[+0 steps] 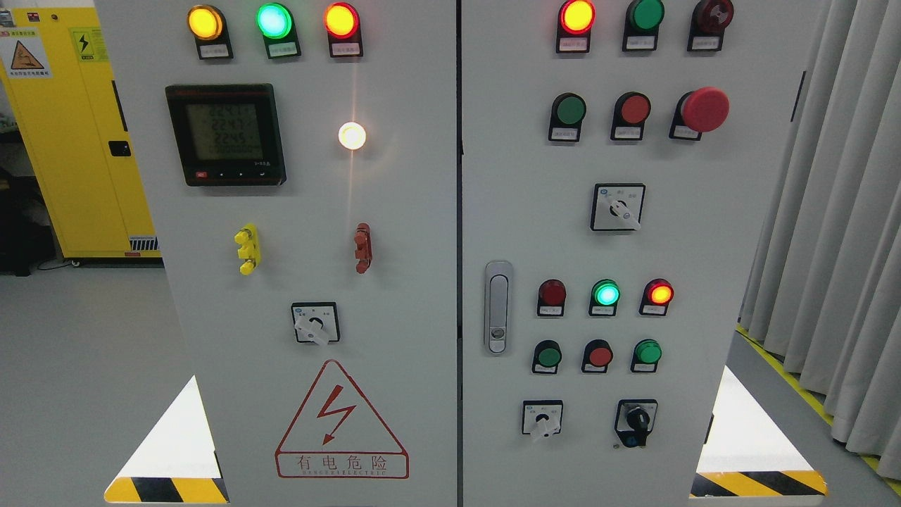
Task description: Press green start button
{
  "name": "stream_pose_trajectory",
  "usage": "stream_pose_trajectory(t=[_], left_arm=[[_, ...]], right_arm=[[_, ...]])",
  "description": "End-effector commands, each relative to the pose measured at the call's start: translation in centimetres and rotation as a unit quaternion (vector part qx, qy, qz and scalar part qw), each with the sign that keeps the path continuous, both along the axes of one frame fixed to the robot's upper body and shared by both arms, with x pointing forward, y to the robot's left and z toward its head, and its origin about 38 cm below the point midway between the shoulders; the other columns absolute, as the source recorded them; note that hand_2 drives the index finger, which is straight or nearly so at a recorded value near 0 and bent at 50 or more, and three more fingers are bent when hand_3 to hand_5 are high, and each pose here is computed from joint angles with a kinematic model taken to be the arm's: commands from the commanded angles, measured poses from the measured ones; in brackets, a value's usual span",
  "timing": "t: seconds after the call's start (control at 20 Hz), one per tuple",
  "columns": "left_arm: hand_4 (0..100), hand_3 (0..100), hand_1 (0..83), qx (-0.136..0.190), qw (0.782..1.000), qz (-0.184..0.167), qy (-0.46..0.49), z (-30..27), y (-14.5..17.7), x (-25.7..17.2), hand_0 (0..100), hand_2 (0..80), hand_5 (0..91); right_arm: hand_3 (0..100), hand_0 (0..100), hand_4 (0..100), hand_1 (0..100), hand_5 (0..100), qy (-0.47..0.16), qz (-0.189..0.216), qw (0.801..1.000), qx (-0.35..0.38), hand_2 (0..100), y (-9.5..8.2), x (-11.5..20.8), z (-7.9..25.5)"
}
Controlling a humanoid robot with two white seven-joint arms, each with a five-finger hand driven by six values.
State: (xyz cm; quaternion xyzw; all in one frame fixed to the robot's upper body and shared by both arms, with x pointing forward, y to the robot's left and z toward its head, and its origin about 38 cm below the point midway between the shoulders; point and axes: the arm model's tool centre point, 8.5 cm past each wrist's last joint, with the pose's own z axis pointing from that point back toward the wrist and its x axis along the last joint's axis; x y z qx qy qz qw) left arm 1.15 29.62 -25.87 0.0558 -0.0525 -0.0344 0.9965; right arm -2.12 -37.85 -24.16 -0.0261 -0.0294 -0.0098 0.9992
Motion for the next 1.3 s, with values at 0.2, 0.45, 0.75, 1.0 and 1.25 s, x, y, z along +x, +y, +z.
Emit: stream_pose_trajectory(t=[0.2, 0.45, 0.75, 1.0, 1.25], left_arm=[[0, 0, 55.6, -0.003, 1.0, -0.002, -0.012, 0.0, -0.2, 0.6, 12, 0.0, 0.0], [0, 0, 55.6, -0.003, 1.0, -0.002, -0.012, 0.0, -0.2, 0.6, 12, 0.0, 0.0], [0, 0, 55.6, -0.007, 1.0, -0.001, -0.012, -0.1, -0.7, 0.6, 12, 0.0, 0.0], [0, 0, 55.6, -0.009, 1.0, -0.001, -0.013, -0.1, -1.0, 0.6, 12, 0.0, 0.0], [0, 0, 55.6, -0.022, 1.0, -0.001, -0.013, -0.3, -2.7, 0.6, 12, 0.0, 0.0]], right_arm=[[0, 18, 0, 39, 0, -0.001, 0.0, 1.0, 0.0, 0, 0.0, 0.1, 0.0], [0, 18, 0, 39, 0, -0.044, 0.017, 0.999, -0.009, 0, 0.1, 3.1, 0.0], [0, 17, 0, 40, 0, -0.155, 0.08, 0.984, -0.038, 0, 0.7, 8.0, 1.7], [0, 17, 0, 41, 0, -0.277, 0.17, 0.944, -0.049, 0, 3.4, 11.3, 5.2], [13, 18, 11, 43, 0, -0.437, 0.232, 0.867, -0.053, 0, 5.4, 15.1, 10.3]])
